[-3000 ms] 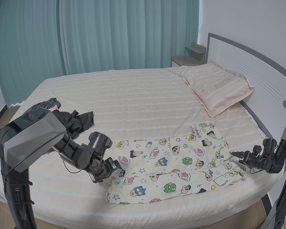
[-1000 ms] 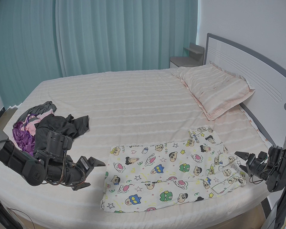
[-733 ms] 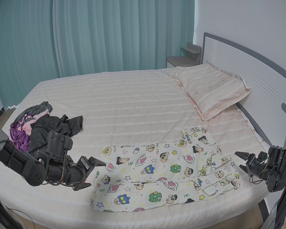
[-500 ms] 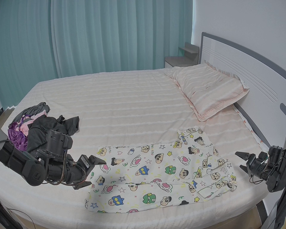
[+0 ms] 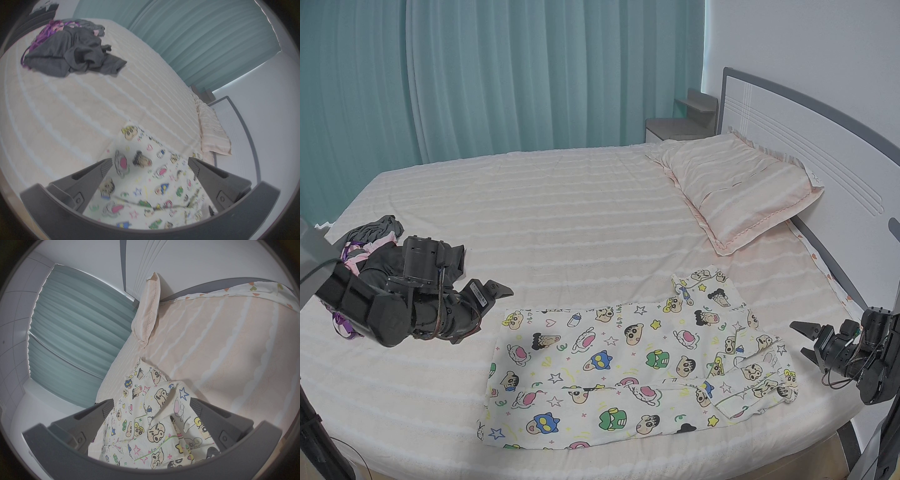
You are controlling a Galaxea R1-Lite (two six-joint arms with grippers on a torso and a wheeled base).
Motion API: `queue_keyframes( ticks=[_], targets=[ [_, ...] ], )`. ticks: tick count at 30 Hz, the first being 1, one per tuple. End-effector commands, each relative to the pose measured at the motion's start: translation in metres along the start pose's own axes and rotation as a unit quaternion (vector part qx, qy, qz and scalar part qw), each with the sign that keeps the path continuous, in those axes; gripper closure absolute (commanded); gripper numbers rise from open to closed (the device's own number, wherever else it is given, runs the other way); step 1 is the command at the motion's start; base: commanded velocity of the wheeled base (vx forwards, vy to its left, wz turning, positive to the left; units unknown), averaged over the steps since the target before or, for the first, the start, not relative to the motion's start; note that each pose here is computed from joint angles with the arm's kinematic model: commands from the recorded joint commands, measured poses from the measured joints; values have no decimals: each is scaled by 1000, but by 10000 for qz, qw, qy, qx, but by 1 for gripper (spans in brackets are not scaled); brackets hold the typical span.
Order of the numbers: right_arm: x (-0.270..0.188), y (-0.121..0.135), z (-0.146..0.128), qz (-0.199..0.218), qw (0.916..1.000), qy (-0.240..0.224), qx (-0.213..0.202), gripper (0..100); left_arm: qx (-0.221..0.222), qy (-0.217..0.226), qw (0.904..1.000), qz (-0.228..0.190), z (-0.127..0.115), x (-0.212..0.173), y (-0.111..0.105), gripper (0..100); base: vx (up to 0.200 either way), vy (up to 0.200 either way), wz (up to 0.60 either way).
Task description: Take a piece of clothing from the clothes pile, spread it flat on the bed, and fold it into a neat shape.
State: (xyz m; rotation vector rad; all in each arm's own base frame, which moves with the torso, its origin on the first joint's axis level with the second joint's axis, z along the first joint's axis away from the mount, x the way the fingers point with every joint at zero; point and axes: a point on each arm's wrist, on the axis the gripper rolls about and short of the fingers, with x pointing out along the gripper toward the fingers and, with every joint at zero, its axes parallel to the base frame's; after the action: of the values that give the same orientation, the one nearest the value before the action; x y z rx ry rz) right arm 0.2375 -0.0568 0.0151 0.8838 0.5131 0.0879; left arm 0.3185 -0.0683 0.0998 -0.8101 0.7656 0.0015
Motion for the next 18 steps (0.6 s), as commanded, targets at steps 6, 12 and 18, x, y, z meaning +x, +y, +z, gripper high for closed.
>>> queue_keyframes(
  ticks=[6, 12, 18],
  targets=[
    [1, 4, 4, 119, 9998, -103, -115, 0, 352, -92, 9981, 494, 12, 82, 13, 0, 0, 0, 0],
    [5, 9, 2, 167, 9997, -82, -181, 0, 381, -79, 9979, 516, 12, 105, 15, 0, 0, 0, 0],
    [5, 9, 2, 100, 9997, -126, -169, 0, 384, -198, 9977, 531, 16, 117, 14, 0, 0, 0, 0]
  ],
)
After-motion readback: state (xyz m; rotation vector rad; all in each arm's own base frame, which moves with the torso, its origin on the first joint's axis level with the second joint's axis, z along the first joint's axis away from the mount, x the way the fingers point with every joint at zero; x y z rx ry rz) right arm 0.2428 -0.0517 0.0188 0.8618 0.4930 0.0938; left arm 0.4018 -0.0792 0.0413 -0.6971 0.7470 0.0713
